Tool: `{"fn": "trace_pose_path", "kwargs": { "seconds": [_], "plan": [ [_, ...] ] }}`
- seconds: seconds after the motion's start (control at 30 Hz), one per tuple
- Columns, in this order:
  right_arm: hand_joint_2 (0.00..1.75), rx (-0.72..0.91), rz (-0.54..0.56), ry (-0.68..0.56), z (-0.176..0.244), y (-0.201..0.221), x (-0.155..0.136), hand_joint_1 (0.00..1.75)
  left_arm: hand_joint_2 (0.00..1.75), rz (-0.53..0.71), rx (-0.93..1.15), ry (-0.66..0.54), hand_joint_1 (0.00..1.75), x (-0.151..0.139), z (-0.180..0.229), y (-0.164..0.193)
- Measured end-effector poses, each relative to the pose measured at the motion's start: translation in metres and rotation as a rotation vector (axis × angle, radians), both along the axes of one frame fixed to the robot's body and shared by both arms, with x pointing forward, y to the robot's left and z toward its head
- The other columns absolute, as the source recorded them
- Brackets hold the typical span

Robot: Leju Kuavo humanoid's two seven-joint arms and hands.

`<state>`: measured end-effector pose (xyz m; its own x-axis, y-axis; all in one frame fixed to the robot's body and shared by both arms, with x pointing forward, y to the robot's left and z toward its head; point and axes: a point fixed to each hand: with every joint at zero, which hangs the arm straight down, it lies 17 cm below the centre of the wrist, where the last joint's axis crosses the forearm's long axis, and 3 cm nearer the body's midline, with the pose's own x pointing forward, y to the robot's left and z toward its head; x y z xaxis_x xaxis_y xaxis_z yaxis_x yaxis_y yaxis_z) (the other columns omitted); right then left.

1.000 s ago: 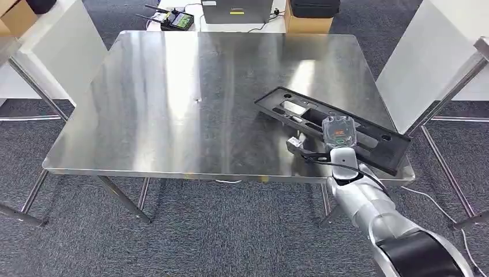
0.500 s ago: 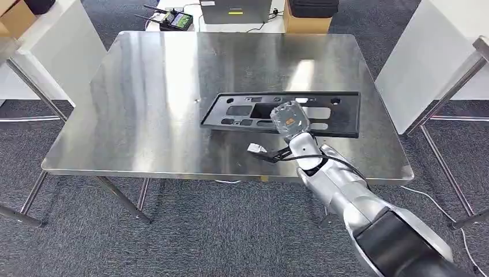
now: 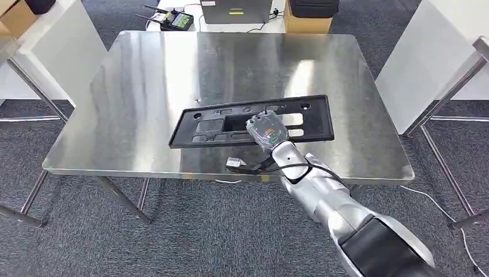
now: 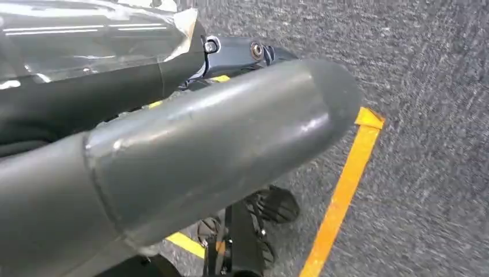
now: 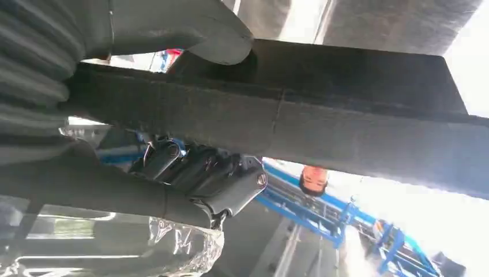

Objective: Take the parts from the cabinet and place them on the table.

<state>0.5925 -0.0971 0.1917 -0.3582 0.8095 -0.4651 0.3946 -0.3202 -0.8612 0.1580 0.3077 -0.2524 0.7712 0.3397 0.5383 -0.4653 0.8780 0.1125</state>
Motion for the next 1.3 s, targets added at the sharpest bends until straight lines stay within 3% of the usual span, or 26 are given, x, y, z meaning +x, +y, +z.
{"fn": "trace_pose_path", "kwargs": {
  "seconds": [0.3, 0.47, 0.5, 0.73, 1.13, 1.17, 1.3],
  "plan": [
    [1.75, 0.074, -0.071, 0.011, -0.004, -0.019, 0.003, 1.75, 0.0, 0.004, 0.011, 0.009, 0.0, -0.003, -0.001, 0.003],
    [1.75, 0.162, -0.125, -0.016, -0.003, -0.05, 0.004, 1.75, 0.0, 0.009, -0.003, 0.001, 0.0, -0.004, -0.001, 0.002],
    [0.0, 0.175, -0.142, -0.016, -0.005, -0.059, 0.004, 0.0, 1.75, 0.007, -0.002, 0.0, 0.0, -0.005, -0.001, 0.002],
    [0.0, 0.212, -0.191, -0.023, -0.01, -0.089, 0.005, 0.0, 1.75, 0.014, 0.005, 0.009, 0.0, -0.007, -0.002, 0.004],
    [0.0, 0.221, -0.201, -0.022, -0.01, -0.095, 0.006, 0.0, 1.75, 0.025, 0.002, 0.026, 0.0, -0.01, -0.003, 0.005],
    [0.0, 0.22, -0.198, -0.022, -0.01, -0.094, 0.006, 0.0, 0.0, 0.026, -0.004, 0.037, 0.0, -0.012, -0.004, 0.004],
    [0.0, 0.222, -0.18, -0.017, -0.01, -0.087, 0.005, 0.0, 0.0, 0.042, -0.011, 0.084, 0.0, -0.02, -0.008, 0.004]
  ]
}}
